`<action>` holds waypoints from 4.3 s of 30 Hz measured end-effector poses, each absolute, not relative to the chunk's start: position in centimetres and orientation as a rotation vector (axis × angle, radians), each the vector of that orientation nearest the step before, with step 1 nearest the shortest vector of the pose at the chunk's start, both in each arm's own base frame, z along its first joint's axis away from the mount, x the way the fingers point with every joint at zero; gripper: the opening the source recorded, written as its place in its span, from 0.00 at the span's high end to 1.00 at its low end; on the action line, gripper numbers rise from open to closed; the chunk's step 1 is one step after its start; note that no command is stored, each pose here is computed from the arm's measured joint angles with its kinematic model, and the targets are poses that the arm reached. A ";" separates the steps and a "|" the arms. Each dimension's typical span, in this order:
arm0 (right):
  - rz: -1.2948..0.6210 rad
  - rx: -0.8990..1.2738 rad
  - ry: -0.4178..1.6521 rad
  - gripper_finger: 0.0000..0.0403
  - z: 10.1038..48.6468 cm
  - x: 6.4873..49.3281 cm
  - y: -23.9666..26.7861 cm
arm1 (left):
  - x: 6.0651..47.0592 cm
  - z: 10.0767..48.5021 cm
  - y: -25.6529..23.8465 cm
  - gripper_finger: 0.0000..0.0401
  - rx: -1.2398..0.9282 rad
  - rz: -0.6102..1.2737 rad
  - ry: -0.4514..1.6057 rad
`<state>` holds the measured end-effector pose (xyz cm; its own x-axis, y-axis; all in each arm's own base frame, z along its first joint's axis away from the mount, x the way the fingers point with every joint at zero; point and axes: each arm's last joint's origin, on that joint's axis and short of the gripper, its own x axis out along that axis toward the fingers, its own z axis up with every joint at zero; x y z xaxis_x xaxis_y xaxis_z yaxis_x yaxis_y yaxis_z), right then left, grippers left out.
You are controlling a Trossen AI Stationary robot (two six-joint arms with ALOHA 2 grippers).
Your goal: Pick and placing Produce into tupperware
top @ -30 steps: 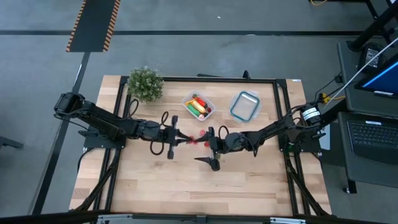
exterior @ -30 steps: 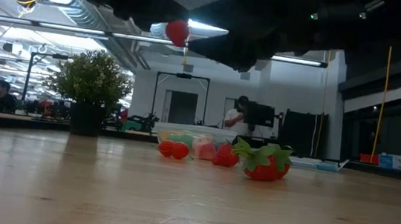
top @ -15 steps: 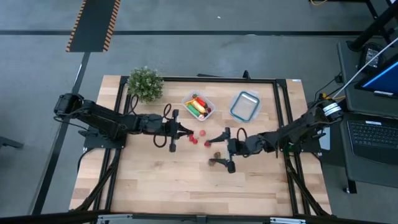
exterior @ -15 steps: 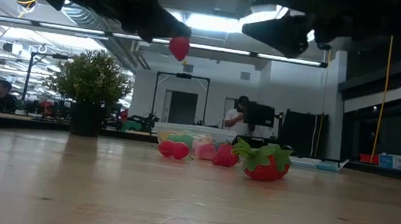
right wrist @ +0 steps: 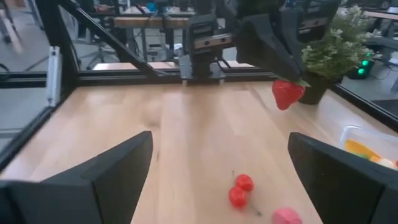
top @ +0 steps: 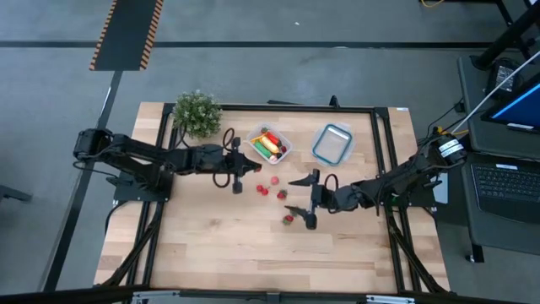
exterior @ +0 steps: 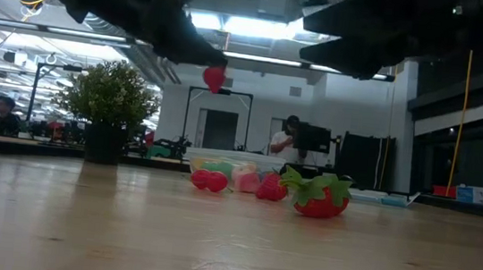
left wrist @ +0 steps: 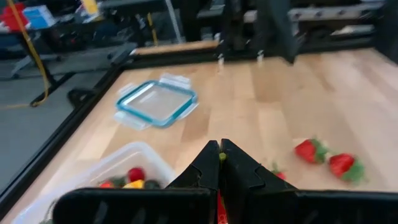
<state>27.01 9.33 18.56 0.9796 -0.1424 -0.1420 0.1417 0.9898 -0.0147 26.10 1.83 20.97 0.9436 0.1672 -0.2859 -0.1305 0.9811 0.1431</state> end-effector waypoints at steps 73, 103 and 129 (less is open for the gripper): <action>-0.219 0.056 0.211 0.07 17.8 27.4 7.6 | 31.6 16.4 17.0 1.00 0.208 0.164 0.965; -0.218 0.049 0.212 0.07 17.8 27.4 7.6 | 31.9 17.1 16.7 0.62 0.214 0.202 0.933; -0.220 0.031 0.245 0.07 17.5 27.3 7.5 | 30.7 26.7 8.6 0.62 0.047 0.009 0.626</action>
